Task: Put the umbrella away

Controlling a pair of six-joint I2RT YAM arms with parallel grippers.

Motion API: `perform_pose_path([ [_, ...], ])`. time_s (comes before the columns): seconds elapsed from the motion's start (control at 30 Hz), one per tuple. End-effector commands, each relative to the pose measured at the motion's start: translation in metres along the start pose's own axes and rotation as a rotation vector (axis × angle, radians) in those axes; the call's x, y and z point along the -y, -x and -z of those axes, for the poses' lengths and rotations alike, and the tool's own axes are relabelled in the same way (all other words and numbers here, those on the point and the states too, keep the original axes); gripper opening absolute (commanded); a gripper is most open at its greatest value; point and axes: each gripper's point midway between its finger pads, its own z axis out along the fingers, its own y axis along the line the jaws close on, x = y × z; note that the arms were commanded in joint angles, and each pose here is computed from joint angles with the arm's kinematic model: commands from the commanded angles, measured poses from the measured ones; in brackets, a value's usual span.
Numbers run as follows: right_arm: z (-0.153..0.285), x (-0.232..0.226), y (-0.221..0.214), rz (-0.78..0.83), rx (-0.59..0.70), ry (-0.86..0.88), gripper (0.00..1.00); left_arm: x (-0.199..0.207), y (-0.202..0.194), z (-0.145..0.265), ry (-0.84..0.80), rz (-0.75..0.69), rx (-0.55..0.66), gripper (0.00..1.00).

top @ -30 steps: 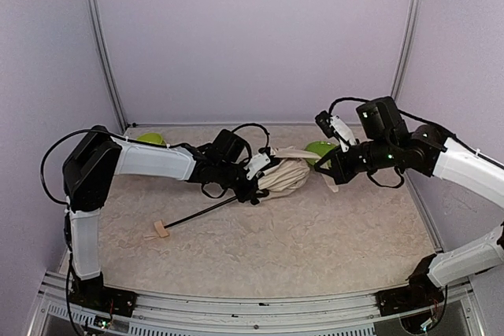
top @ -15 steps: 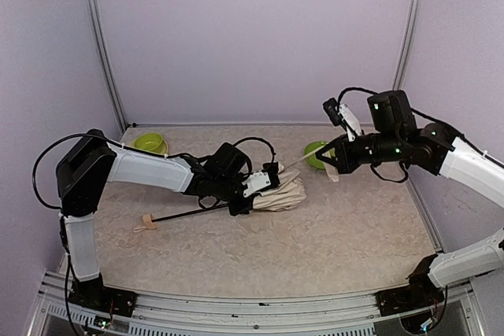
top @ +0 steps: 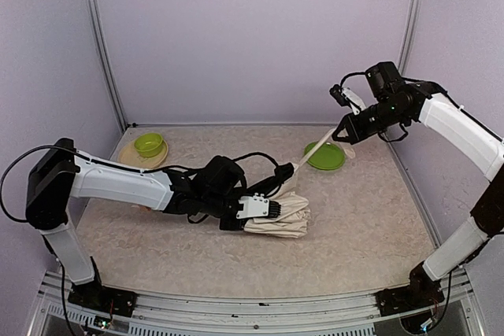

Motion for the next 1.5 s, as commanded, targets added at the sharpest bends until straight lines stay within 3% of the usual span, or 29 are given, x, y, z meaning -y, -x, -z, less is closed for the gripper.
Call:
perform_pose_path([
  [0.0, 0.023, -0.010, 0.018, 0.009, 0.051, 0.064, 0.00, 0.029, -0.002, 0.008, -0.091, -0.101, -0.015, 0.00],
  [0.1, 0.022, -0.032, 0.016, -0.006, 0.018, 0.171, 0.00, 0.031, -0.005, 0.007, -0.091, -0.125, -0.035, 0.00],
  [0.17, 0.026, -0.071, 0.019, 0.063, 0.023, 0.314, 0.00, 0.033, 0.002, 0.007, -0.091, -0.139, -0.023, 0.00],
  [0.3, 0.044, -0.117, 0.051, 0.099, 0.132, 0.472, 0.00, 0.047, 0.031, 0.013, -0.130, -0.186, 0.048, 0.00],
  [0.47, 0.045, -0.103, 0.083, 0.072, 0.184, 0.372, 0.00, 0.058, 0.060, 0.030, -0.174, -0.207, 0.140, 0.00],
  [0.63, 0.031, -0.064, 0.082, 0.075, 0.161, 0.222, 0.00, 0.045, 0.095, 0.063, -0.147, -0.193, 0.280, 0.00],
  [0.8, -0.019, -0.016, 0.030, -0.004, 0.008, 0.184, 0.00, -0.024, 0.149, 0.150, -0.013, -0.024, 0.572, 0.00],
  [0.97, -0.060, -0.041, -0.033, -0.041, -0.114, 0.389, 0.00, -0.130, 0.142, 0.247, 0.287, 0.237, 0.770, 0.00],
  [1.2, -0.084, -0.134, -0.112, 0.006, -0.244, 0.732, 0.00, -0.240, 0.075, 0.298, 0.713, 0.568, 0.698, 0.00],
  [1.33, -0.075, -0.200, -0.145, 0.090, -0.307, 0.955, 0.00, -0.272, 0.037, 0.291, 0.838, 0.671, 0.552, 0.00],
  [1.47, -0.049, -0.247, -0.141, 0.171, -0.271, 1.130, 0.00, -0.287, 0.001, 0.265, 0.911, 0.722, 0.363, 0.00],
])
